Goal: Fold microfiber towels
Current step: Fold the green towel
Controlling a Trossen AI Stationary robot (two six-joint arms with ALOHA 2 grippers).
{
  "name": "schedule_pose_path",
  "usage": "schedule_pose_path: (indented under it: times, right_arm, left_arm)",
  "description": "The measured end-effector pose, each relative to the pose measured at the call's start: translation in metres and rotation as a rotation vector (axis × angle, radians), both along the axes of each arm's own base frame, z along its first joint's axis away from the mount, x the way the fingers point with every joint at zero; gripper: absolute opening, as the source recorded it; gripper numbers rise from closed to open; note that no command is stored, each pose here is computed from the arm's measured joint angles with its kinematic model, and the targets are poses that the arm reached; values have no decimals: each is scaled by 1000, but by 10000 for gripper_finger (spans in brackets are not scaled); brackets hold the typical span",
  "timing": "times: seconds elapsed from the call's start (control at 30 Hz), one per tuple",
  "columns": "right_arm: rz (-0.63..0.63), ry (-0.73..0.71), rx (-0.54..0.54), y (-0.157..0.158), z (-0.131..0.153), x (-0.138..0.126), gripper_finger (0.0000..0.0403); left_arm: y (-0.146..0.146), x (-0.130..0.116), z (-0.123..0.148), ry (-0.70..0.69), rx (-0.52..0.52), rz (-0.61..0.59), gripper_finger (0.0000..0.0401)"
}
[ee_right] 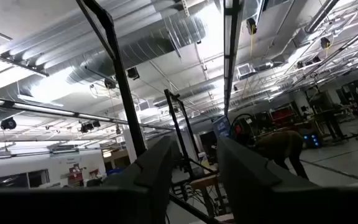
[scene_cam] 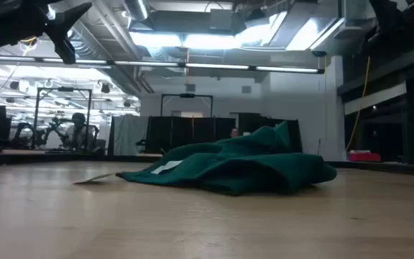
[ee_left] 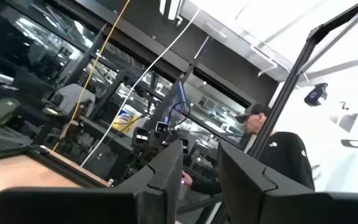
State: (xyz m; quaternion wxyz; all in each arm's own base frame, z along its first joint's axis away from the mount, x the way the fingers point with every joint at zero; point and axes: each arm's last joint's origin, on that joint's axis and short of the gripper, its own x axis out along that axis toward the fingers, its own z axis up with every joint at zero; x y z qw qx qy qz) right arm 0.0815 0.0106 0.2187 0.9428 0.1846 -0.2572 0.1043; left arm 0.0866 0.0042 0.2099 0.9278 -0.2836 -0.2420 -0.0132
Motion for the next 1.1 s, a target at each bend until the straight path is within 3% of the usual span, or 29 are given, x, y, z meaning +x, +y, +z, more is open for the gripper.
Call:
schedule_pose_path:
  times: [0.23,0.37,0.47,0.57,0.67,0.87,1.0,1.1]
  right_arm:
    - [2,-140,20,-1,11,-8,126]
    - [-3,-195,-23,-1,31,-15,129]
    - [-14,-154,-86,-1,56,-15,128]
    - [-31,19,-171,1,84,-9,125]
    - [-82,308,-219,0,107,-1,123]
    - [-117,909,-270,0,123,20,121]
    - [-6,1039,-289,6,117,44,117]
    - [109,1115,-248,13,108,62,114]
  left_arm:
    - [0,-6,11,-129,1,7,98]
    - [-1,-20,28,-321,107,26,98]
    - [-2,-24,45,-314,163,63,97]
    - [-1,-23,62,-161,212,101,93]
    - [1,-28,87,37,234,180,85]
    - [8,-33,115,699,173,334,66]
    - [8,-17,115,1067,159,300,52]
    - [4,-1,107,1220,141,177,42]
